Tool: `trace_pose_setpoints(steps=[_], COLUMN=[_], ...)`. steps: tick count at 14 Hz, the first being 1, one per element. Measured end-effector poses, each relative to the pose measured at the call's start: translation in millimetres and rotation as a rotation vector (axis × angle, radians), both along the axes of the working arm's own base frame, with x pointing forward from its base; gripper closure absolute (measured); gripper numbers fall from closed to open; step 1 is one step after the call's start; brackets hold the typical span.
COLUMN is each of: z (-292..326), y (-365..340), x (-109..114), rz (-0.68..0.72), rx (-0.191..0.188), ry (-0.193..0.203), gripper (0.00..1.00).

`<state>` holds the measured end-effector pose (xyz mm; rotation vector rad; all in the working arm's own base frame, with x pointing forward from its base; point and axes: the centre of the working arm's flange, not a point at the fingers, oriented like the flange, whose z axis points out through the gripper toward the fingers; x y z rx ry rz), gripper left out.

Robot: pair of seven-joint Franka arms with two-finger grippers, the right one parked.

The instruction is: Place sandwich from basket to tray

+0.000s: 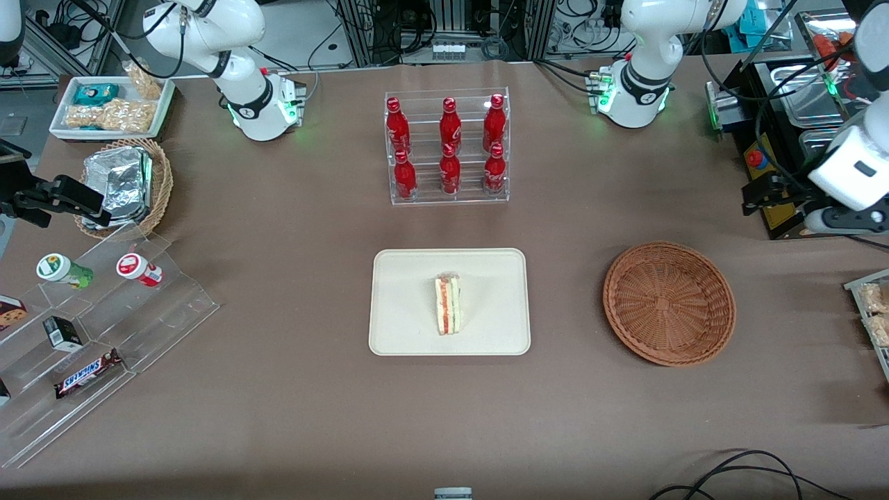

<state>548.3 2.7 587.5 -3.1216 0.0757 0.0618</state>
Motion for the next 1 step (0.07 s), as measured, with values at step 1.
trace_pose_setpoints(steps=[1], z=[3.1], y=[4.5], x=[0.4], rz=[0.007], rx=[-0.003], ry=[-0.007], gripper=[0.0])
